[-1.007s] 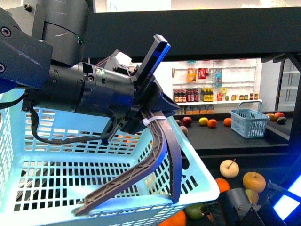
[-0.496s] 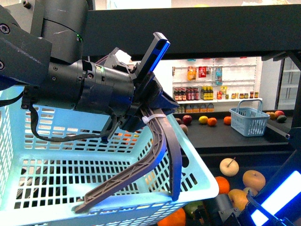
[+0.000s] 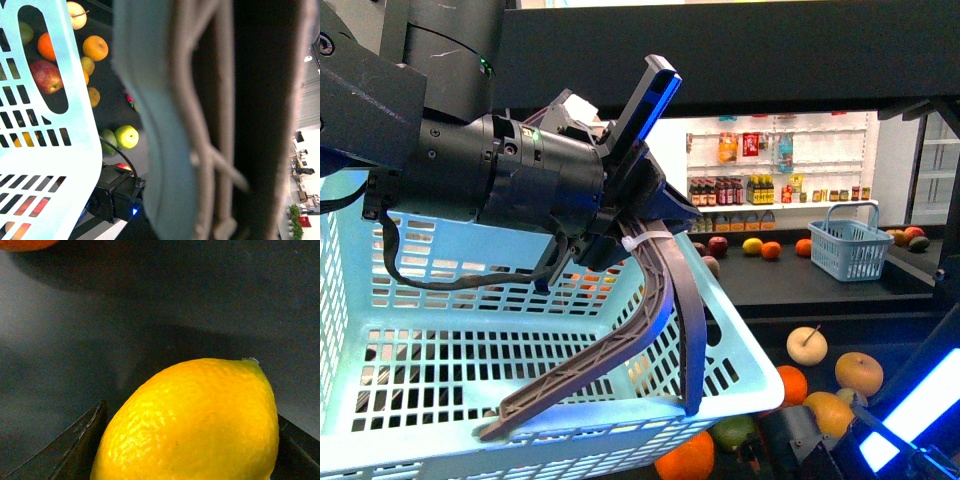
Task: Pick lemon from shelf
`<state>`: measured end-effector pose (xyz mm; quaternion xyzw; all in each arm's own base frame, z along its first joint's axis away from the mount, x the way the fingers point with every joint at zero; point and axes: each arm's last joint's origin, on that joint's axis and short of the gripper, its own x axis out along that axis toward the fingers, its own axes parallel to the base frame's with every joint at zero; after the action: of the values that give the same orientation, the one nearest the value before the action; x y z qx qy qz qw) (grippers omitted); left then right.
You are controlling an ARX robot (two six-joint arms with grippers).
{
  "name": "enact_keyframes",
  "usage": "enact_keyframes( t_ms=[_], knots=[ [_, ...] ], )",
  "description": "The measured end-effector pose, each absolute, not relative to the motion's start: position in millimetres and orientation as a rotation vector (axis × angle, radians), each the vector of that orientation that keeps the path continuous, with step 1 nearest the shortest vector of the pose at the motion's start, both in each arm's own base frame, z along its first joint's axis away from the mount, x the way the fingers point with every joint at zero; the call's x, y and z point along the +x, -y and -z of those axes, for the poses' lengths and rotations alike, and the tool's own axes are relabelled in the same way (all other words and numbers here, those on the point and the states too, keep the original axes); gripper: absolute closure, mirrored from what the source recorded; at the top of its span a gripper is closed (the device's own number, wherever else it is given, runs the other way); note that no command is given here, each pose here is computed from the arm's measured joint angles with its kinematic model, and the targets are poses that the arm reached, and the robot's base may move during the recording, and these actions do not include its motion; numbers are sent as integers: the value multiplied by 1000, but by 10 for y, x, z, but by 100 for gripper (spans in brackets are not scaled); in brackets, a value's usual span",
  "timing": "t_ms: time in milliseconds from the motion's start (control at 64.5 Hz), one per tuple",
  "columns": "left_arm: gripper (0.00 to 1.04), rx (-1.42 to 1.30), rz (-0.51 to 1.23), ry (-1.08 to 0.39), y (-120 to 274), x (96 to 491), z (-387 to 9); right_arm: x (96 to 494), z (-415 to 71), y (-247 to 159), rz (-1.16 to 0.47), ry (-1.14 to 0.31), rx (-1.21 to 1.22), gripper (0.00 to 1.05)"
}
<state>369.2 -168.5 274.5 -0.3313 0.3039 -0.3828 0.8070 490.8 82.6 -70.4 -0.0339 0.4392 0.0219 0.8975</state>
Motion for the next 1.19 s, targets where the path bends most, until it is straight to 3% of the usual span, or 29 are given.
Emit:
enact_keyframes(
  t_ms=[217, 465, 558, 868, 1007, 1193],
  knots=[
    [96, -709, 819, -651, 1685, 3692, -2744, 4826, 307, -422, 21, -832, -65, 25],
    [96, -709, 819, -651, 1685, 3692, -2744, 4771, -680, 230, 102, -624, -22, 25],
    [96, -709, 819, -650, 1685, 3692, -2745, 4741, -1036, 278, 86, -554, 4, 25],
    [96, -708, 820, -650, 1687, 3691, -2745, 4441, -2391, -244, -129, -279, 103, 25],
    [96, -709, 819, -650, 1687, 3692, -2745, 4282, -2581, -594, -222, -255, 120, 25],
    [96, -709, 821, -651, 1687, 3691, -2745, 4167, -2483, -914, -302, -304, 130, 25]
  ],
)
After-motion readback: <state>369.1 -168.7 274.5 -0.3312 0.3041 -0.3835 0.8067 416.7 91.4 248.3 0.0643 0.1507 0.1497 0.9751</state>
